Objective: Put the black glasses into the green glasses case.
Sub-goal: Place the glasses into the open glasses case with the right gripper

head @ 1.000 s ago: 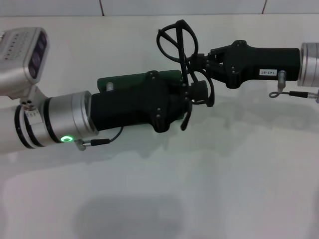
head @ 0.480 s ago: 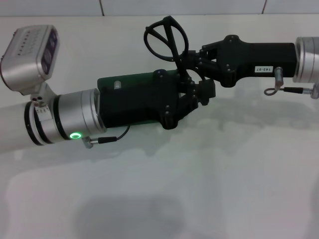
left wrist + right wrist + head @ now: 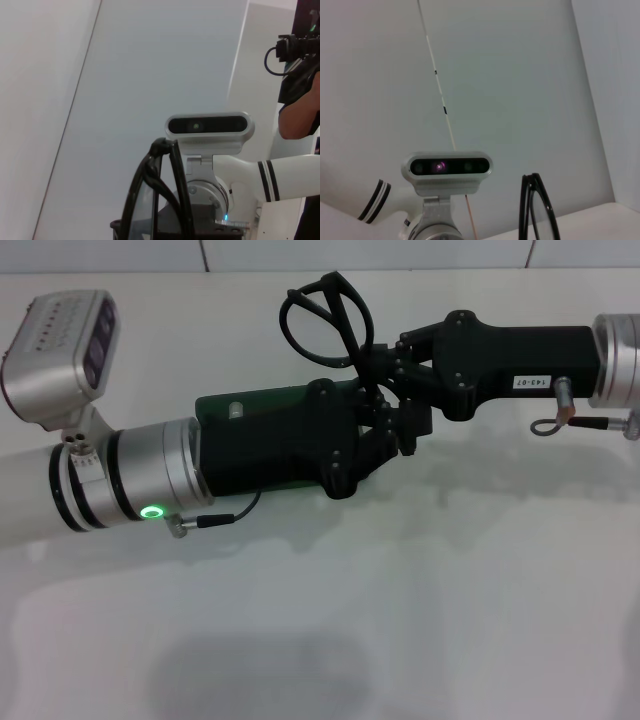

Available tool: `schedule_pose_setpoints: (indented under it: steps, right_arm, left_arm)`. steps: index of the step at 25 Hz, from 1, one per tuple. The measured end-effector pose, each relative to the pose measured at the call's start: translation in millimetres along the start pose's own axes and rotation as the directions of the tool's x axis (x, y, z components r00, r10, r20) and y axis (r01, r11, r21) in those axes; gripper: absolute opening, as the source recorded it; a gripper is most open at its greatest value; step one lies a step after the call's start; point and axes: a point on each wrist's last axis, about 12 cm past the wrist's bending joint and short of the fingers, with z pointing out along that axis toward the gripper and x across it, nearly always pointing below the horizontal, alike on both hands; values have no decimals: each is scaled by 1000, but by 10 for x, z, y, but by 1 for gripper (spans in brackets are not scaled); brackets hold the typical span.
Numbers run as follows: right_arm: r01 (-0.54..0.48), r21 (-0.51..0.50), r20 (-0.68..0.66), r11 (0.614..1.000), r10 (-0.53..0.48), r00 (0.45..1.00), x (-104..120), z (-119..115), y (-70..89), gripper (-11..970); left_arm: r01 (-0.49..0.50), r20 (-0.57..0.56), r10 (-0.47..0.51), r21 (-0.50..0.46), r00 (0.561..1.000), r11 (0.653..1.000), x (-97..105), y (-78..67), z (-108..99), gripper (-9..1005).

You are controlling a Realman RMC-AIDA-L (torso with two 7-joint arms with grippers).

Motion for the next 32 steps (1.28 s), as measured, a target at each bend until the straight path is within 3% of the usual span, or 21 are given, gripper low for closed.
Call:
schedule_pose_setpoints:
  steps: [10, 15, 23, 32]
  right_arm:
    - [15, 29, 4, 999, -15, 1000, 16, -28, -25, 51]
    - [41, 76, 0, 996, -41, 999, 8, -48, -83, 53]
    - [194, 133, -80, 972, -185, 980, 65, 99, -175, 57]
    - [367, 80, -277, 927, -334, 901, 282, 647, -139, 61]
  left_arm:
    - [2, -1, -2, -4, 1000, 1000, 11, -7, -24, 7]
    - [-1, -16, 1, -20, 1000, 1000, 45, -31, -133, 8]
    - [-77, -143, 59, -122, 988, 990, 230, -146, -617, 8]
    - [-111, -247, 20, -359, 969, 927, 534, -275, -1140, 9]
